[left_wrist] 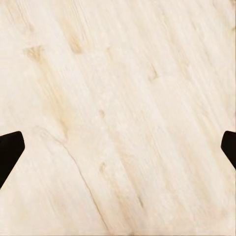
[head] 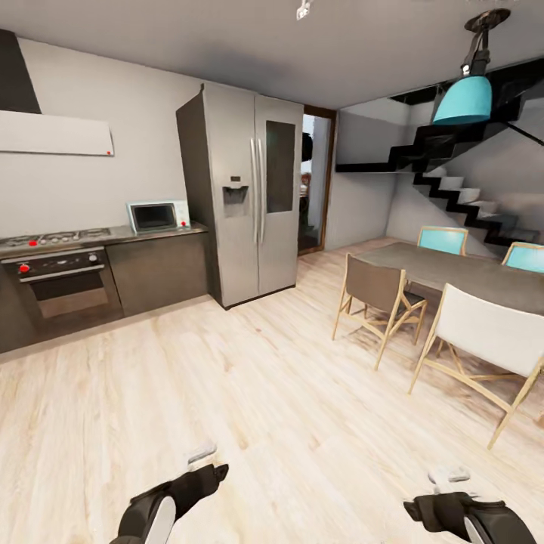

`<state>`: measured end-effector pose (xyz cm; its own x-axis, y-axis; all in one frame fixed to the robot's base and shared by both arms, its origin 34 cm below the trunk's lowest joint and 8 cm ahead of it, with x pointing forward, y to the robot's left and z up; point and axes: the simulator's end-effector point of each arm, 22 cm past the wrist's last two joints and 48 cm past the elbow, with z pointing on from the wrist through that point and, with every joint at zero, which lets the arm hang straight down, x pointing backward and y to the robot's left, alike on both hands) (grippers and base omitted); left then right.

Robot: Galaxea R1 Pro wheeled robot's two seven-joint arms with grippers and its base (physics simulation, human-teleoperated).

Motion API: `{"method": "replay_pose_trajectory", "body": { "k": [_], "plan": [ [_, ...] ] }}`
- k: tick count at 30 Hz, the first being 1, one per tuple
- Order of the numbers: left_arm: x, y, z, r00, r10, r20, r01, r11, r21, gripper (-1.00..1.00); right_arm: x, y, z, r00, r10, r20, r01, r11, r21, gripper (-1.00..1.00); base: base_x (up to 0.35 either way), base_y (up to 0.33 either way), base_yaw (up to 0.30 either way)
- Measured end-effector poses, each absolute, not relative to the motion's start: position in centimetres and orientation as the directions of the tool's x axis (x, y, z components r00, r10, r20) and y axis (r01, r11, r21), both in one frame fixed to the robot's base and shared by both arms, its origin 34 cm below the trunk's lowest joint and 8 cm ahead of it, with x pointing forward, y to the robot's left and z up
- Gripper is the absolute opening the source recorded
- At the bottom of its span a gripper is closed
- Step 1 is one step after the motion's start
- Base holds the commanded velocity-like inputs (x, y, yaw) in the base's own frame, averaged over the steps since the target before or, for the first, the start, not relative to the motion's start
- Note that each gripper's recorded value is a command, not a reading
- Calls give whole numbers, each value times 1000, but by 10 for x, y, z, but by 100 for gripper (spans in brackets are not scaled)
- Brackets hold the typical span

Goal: Put the three can of soda from the living room inside the tash can in the kitchen.

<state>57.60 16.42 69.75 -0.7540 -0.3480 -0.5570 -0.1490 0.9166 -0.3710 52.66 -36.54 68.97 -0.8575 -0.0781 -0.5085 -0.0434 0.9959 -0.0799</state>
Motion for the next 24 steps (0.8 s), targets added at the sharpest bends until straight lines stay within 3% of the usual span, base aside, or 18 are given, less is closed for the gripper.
{"method": "replay_pose_trajectory", "body": {
  "k": [10, 24],
  "plan": [
    [577, 163, 686, -720, -421, -552, -203, 888, -413, 100, 522, -394, 692, -864, -6, -503, 33, 997, -69, 100, -53, 0, -262],
    [576, 156, 685, -724, -422, -545, -199, 885, -421, 100, 539, -409, 679, -881, 45, -471, 81, 995, -55, 100, -294, 11, -266]
  ]
}}
